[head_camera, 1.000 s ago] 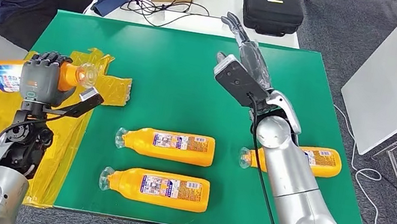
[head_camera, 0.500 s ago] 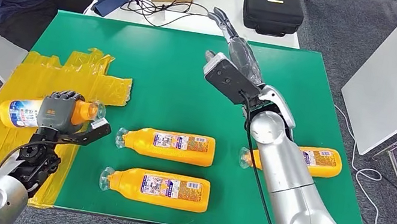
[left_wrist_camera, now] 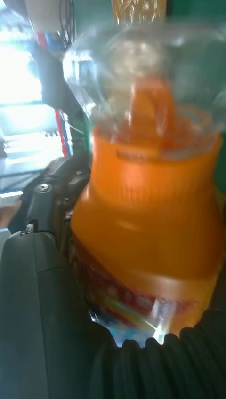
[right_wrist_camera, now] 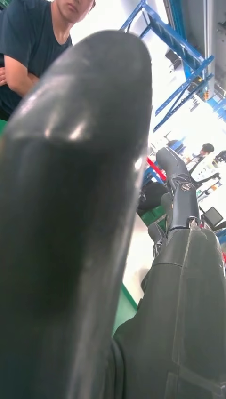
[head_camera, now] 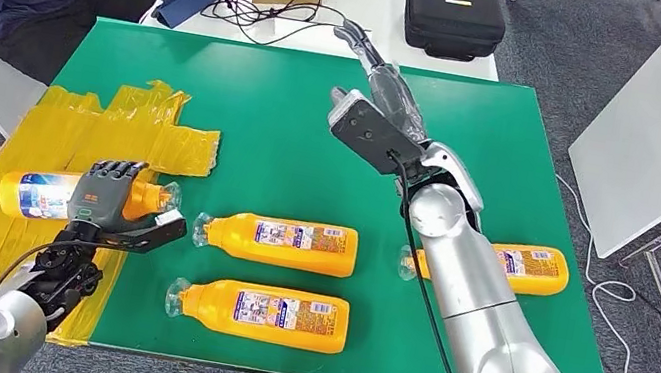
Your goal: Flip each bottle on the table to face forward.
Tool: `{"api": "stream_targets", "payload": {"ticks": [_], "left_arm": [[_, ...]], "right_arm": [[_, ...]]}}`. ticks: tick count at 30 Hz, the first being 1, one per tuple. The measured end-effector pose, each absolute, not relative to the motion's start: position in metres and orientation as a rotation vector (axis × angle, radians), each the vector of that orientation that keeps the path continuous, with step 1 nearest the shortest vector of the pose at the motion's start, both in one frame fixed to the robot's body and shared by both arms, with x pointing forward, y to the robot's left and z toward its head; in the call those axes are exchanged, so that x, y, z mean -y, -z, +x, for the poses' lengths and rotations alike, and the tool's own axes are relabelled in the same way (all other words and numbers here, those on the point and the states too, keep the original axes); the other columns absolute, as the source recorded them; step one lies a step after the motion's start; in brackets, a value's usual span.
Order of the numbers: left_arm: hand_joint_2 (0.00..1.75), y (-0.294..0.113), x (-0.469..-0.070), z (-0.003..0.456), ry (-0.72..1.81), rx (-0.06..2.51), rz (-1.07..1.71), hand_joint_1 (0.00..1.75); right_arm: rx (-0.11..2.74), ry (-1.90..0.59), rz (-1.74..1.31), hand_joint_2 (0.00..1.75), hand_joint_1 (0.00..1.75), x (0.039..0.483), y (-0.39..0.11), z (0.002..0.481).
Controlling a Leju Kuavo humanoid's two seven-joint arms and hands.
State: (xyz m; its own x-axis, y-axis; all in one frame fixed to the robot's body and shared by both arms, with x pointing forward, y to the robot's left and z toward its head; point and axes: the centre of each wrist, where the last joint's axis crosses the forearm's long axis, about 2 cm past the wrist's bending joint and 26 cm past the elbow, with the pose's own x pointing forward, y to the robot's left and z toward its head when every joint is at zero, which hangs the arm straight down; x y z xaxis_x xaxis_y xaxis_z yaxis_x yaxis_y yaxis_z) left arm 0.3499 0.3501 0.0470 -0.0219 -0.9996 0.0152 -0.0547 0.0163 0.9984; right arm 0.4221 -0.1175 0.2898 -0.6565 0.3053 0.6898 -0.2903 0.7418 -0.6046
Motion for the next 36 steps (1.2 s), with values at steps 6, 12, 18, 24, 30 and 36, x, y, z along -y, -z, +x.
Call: {"api": "stream_targets", "payload": {"ticks": [6, 12, 18, 24, 30, 36], "left_arm": [[0.0, -0.043, -0.35, 0.347, 1.179, 1.265, 1.206, 0.0], [0.0, -0.042, -0.351, 0.346, 1.17, 1.269, 1.195, 0.0], [0.0, -0.042, -0.351, 0.346, 1.174, 1.292, 1.18, 0.0], [0.0, -0.052, -0.357, 0.352, 1.097, 1.414, 1.153, 0.0], [0.0, -0.071, -0.381, 0.361, 0.554, 1.707, 1.084, 0.0], [0.0, -0.101, -0.392, 0.363, -0.163, 1.884, 0.909, 0.0]], "right_arm": [[2.085, -0.914, -0.006, 0.0, 0.0, 0.115, -0.286, 0.422], [2.072, -0.924, -0.004, 0.0, 0.0, 0.114, -0.282, 0.423], [2.056, -0.934, -0.008, 0.0, 0.0, 0.114, -0.278, 0.424], [2.038, -0.949, -0.025, 0.0, 0.0, 0.115, -0.273, 0.424], [2.007, -0.988, -0.039, 1.31, 0.0, 0.115, -0.259, 0.42], [1.931, -1.083, -0.172, 1.75, 0.0, 0.109, -0.224, 0.398]]}}
